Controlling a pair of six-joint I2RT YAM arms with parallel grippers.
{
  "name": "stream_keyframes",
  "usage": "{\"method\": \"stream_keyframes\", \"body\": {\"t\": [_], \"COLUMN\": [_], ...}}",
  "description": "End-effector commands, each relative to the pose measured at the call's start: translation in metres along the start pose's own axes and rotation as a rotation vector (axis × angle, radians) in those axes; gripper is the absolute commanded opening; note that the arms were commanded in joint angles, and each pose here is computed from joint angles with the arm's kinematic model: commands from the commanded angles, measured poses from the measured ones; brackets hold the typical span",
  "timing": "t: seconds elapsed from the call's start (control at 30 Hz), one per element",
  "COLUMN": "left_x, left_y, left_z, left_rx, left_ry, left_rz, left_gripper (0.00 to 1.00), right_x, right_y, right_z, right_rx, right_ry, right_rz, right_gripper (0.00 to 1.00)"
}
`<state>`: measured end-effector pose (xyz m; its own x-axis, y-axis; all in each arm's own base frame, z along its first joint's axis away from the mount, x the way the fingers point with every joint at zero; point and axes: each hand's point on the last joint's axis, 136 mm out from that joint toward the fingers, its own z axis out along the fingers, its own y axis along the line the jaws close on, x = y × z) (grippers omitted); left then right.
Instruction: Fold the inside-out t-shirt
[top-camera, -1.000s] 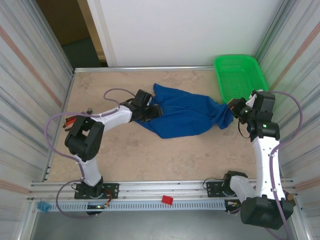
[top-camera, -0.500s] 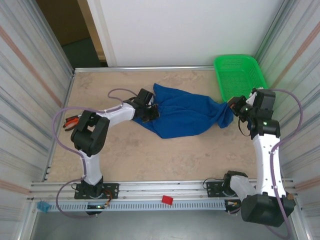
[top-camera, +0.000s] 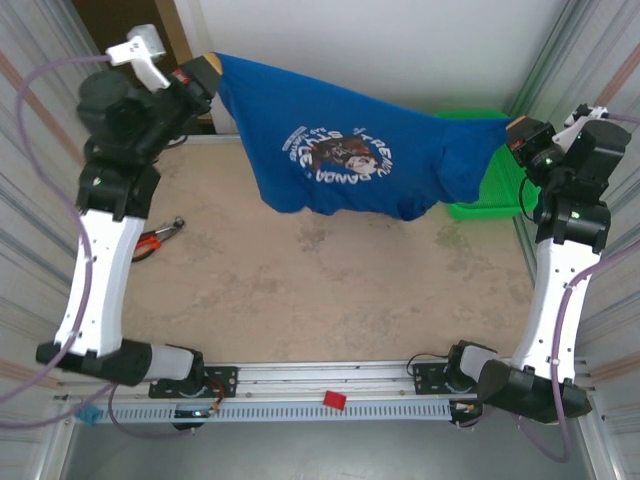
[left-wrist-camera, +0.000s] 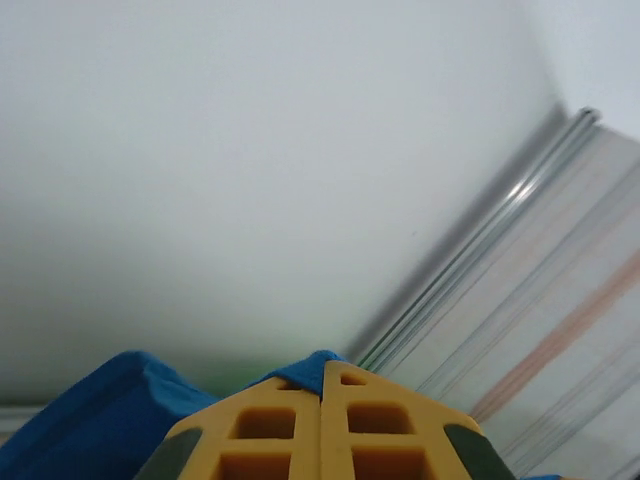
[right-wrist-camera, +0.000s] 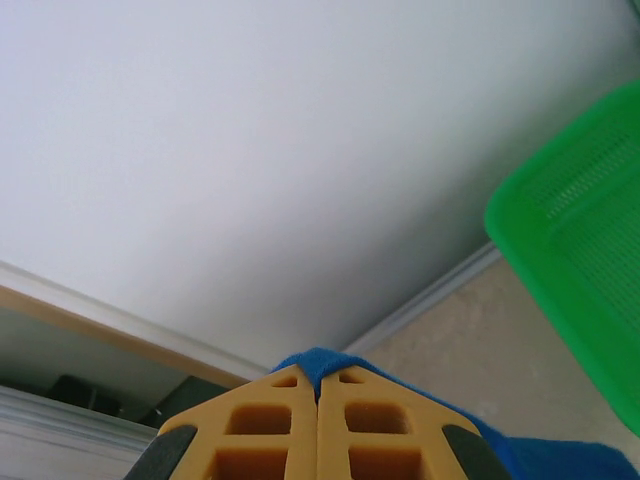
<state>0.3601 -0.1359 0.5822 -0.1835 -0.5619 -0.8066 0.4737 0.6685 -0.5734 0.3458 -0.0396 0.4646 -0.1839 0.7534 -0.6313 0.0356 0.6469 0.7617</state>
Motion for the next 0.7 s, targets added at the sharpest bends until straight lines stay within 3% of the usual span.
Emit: {"method": "stream_keyframes", "body": {"t": [0.0,0.07,0.17,0.27,0.4,0.5,0.67], "left_x": [0.024,0.027,0.033,0.049,0.058,0.037,-0.025], "left_y": [0.021,0.027,0.064,0.121,0.179,0.181,0.115], "left_z": [0.011,0.007,0.007,0.025,0.062,0.081,0.078], "left_rx": [-0.031,-0.046,-0.16,-0.27,-0.29,-0.263,-0.121], "left_ry": [0.091,0.088,0.099,0.155,0.205,0.181,0.08], "left_rz": [-0.013,-0.018,-0.038,-0.079,-0.157,-0.158,-0.098], "left_gripper": [0.0,0.0,0.0,0.0,0.0,0.0,0.0], "right_x": [-0.012,-0.012,-0.009,-0.006,-0.001,-0.005,-0.039], "right_y": [0.02,0.022,0.02,0.014,0.004,0.023,0.094], "right_z": [-0.005,-0.005,0.004,0.025,0.068,0.088,0.069], "right_rx": [-0.058,-0.068,-0.074,-0.062,-0.072,-0.135,-0.295], "right_ry": [-0.028,-0.024,-0.004,0.028,0.104,0.148,0.094], "right_rz": [0.01,0.009,0.012,0.001,0.015,0.005,-0.089], "right_gripper": [0.0,0.0,0.0,0.0,0.0,0.0,0.0]}}
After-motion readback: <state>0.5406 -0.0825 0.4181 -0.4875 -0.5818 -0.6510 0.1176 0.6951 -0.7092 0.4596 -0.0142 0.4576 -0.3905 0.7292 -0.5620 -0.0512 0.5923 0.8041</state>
